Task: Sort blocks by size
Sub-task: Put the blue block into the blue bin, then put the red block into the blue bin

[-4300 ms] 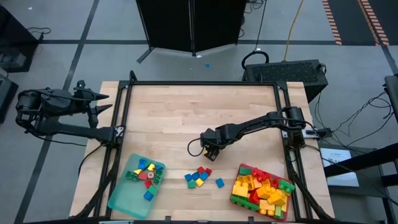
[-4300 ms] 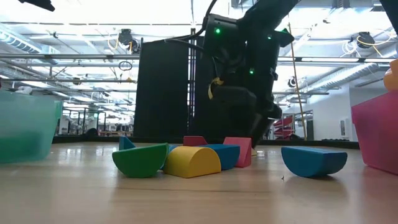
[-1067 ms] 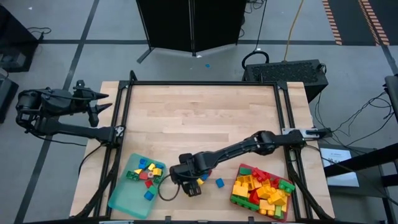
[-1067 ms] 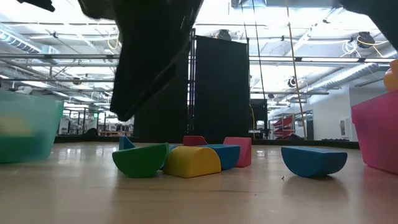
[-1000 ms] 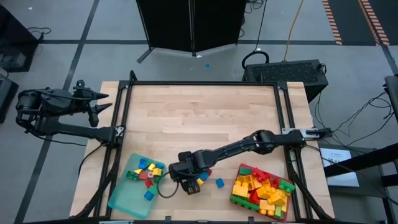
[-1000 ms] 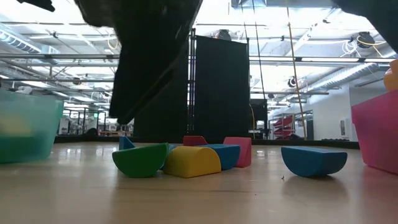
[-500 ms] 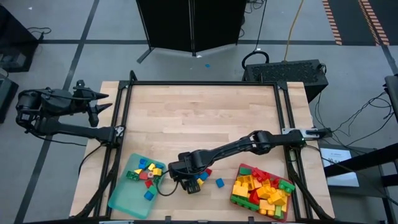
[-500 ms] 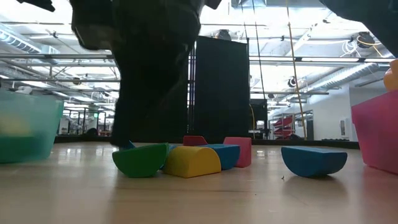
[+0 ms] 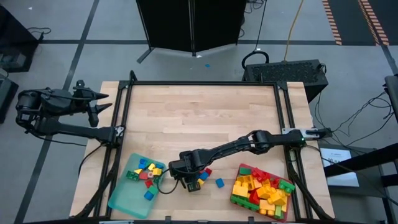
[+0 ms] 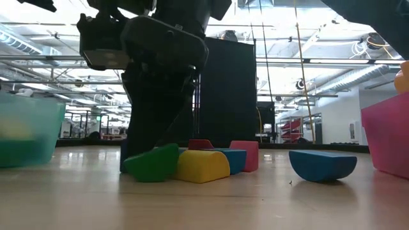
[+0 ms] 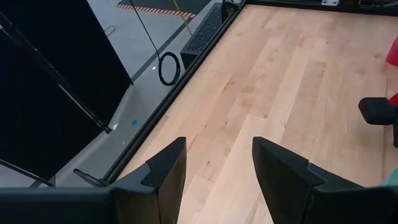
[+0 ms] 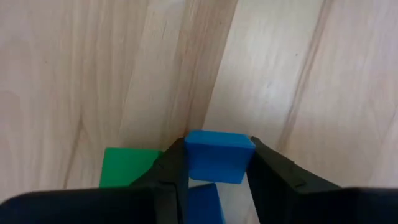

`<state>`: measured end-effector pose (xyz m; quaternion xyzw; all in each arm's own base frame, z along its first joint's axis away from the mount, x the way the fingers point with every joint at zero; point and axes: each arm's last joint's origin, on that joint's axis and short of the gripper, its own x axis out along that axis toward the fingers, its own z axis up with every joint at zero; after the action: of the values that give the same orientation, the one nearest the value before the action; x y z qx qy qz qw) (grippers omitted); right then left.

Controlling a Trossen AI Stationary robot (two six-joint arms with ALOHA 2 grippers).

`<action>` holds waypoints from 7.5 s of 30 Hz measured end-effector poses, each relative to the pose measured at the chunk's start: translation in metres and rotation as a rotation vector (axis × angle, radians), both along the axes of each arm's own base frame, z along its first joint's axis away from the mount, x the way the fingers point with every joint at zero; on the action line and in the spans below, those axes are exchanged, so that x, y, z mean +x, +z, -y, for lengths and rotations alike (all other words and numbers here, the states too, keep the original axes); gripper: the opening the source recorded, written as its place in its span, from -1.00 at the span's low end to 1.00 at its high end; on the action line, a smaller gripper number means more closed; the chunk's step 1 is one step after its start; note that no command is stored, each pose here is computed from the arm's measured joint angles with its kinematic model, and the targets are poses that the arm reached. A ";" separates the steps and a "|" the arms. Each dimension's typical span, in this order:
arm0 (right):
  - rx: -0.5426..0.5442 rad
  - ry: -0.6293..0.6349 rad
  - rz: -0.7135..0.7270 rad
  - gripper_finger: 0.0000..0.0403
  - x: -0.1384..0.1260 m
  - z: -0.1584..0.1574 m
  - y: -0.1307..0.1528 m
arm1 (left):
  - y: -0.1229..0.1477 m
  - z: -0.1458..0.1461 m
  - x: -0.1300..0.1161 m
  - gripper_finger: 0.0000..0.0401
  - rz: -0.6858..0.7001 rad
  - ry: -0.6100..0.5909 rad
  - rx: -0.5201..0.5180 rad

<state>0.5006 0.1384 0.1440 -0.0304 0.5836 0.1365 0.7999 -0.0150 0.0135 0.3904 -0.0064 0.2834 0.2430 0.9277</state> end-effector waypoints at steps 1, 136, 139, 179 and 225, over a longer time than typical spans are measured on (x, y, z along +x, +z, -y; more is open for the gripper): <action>0.001 -0.003 -0.001 -0.46 0.000 0.001 0.000 | 0.000 0.000 0.000 -0.07 0.000 0.000 0.000; -0.245 0.215 -0.296 0.19 -0.074 0.000 0.000 | 0.000 0.000 0.000 -0.07 -0.002 -0.002 0.003; -0.240 0.215 -0.280 0.04 -0.073 0.000 0.000 | 0.000 0.000 0.000 -0.07 -0.002 -0.002 0.003; -0.156 0.109 -0.166 0.24 -0.057 -0.002 0.015 | 0.000 0.000 0.000 -0.07 -0.002 0.000 0.001; -0.259 0.041 -0.057 -0.84 -0.041 0.031 0.055 | 0.000 0.000 0.000 -0.07 -0.001 0.000 0.001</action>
<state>0.4598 0.1075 0.1993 -0.1418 0.6179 0.0771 0.7695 -0.0149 0.0135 0.3904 -0.0057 0.2839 0.2429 0.9276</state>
